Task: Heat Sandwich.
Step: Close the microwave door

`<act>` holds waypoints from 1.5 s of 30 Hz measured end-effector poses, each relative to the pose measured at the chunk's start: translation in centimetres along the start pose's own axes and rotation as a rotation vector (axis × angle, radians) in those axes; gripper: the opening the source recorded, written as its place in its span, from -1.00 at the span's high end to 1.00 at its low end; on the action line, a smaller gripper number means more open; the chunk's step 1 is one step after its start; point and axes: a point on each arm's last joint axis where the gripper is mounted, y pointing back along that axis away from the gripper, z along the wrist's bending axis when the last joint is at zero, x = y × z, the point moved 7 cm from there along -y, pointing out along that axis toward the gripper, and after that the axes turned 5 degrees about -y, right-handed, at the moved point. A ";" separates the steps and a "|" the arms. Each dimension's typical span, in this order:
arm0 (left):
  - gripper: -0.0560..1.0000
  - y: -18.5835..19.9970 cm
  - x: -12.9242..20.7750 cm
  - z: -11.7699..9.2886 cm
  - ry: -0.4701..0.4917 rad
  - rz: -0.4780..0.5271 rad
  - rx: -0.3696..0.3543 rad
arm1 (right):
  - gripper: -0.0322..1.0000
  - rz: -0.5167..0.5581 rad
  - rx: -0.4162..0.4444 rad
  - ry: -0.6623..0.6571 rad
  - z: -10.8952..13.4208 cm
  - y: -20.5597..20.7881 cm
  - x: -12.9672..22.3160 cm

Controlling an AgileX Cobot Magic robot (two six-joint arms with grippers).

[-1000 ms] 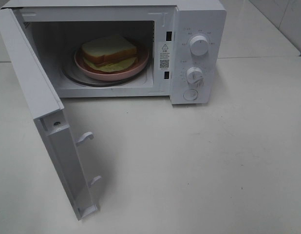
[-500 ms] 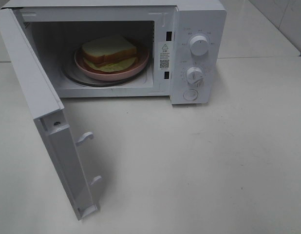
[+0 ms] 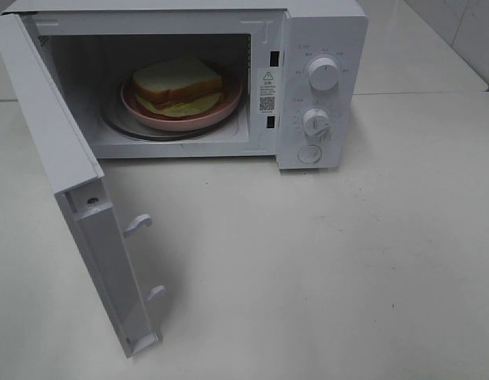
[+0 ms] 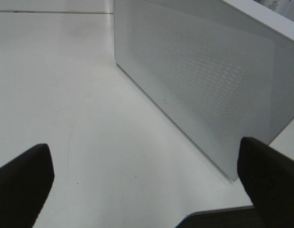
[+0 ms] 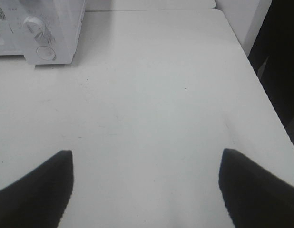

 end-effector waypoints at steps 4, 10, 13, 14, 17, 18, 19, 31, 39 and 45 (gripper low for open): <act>-0.95 0.0 0.0 0.0 0.000 0.000 0.000 | -0.54 -0.014 0.010 -0.012 0.0 0.1 -0.1; -0.95 0.0 0.0 0.0 0.000 0.000 0.000 | -0.54 -0.013 0.009 -0.013 0.0 0.1 -0.1; -0.95 0.0 0.0 0.0 0.000 0.000 0.000 | -0.54 -0.013 0.009 -0.013 0.0 0.1 -0.1; -0.95 0.0 0.0 0.0 0.000 0.000 0.000 | -0.54 -0.013 0.009 -0.013 0.0 0.1 -0.1; -0.95 0.0 0.0 0.0 0.000 0.000 0.000 | -0.54 -0.013 0.009 -0.012 0.0 0.1 -0.1; -0.95 0.0 0.0 0.0 0.000 0.000 0.000 | -0.54 -0.013 0.009 -0.012 0.0 0.1 -0.1; -0.95 0.0 0.0 0.0 0.000 0.000 0.000 | -0.54 -0.014 0.009 -0.012 0.0 0.1 -0.1; -0.95 0.0 0.0 0.0 0.000 0.000 0.000 | -0.54 -0.014 0.009 -0.012 0.0 0.1 -0.1; -0.95 0.0 0.0 0.0 0.000 0.000 0.000 | -0.54 -0.014 0.008 -0.012 0.0 0.1 -0.1; -0.95 0.0 0.0 0.0 0.000 0.000 0.000 | -0.54 -0.014 0.008 -0.012 0.0 0.1 -0.1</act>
